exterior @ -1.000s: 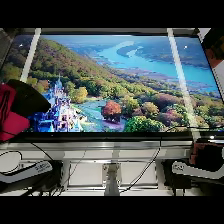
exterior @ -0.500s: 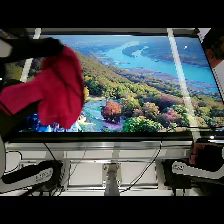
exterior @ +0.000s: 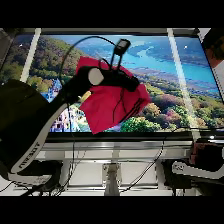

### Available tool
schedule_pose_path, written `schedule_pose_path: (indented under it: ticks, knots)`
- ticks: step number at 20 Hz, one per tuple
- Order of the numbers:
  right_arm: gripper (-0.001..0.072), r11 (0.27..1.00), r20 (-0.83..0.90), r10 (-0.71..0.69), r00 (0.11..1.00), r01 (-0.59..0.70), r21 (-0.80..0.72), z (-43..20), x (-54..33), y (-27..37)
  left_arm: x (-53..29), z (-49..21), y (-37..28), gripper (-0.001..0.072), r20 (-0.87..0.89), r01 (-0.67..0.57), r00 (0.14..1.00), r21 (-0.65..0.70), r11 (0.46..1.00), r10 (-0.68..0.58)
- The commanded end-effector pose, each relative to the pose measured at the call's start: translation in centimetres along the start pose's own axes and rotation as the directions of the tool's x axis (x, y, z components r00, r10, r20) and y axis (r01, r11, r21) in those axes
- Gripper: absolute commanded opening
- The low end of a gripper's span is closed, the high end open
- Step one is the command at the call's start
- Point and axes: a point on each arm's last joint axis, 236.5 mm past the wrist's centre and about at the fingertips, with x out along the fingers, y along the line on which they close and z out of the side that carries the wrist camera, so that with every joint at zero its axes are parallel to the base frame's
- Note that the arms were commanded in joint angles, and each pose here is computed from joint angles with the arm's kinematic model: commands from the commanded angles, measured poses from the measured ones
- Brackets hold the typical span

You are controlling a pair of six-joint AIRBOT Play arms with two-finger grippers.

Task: Fold the clothes and pants, and hang the long-sleeved shirts on hangers.

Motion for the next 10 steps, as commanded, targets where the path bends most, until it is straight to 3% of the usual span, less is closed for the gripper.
schedule_pose_path:
  ticks: [1, 2, 3, 4, 5, 6, 10]
  knots:
    - [0.0449, 0.987, -0.047, -0.16, 0.986, 0.159, -0.024, -1.3, 0.1, -4.5, 1.0, 0.2, -1.9, 0.0523, 0.026, 0.012, 1.0, 0.064, 0.998, -0.014]
    - [0.0446, 0.982, -0.065, -0.187, 0.98, 0.185, -0.022, -1.9, 0.2, -5.5, 0.1, 0.8, -0.9, 0.051, 0.038, -0.013, 0.999, 0.075, 0.997, 0.01]
    - [0.0434, 0.976, -0.087, -0.218, 0.972, 0.217, -0.022, -2.5, 0.2, -6.6, -1.0, 1.5, 0.3, 0.0409, 0.049, -0.04, 0.998, 0.083, 0.996, 0.036]
    - [0.0342, 0.967, -0.123, -0.254, 0.959, 0.252, -0.026, -3.4, 0.2, -7.9, -2.2, 2.1, 1.6, 0.0241, 0.057, -0.068, 0.996, 0.088, 0.994, 0.063]
    - [0.0178, 0.959, -0.161, -0.284, 0.945, 0.283, -0.03, -4.4, 0.1, -9.1, -3.6, 2.5, 3.1, 0.0016, 0.058, -0.098, 0.994, 0.09, 0.991, 0.093]
    - [0.0034, 0.95, -0.2, -0.311, 0.929, 0.311, -0.034, -5.3, 0.1, -10.3, -4.9, 2.8, 4.6, 0.0011, 0.058, -0.13, 0.99, 0.089, 0.987, 0.125]
    - [0.0015, 0.939, -0.394, -0.307, 0.866, 0.342, 0.02, -10.9, 0.9, -13.6, -9.6, 0.3, 11.4, 0.0009, -0.062, -0.215, 0.975, 0.007, 0.977, 0.215]
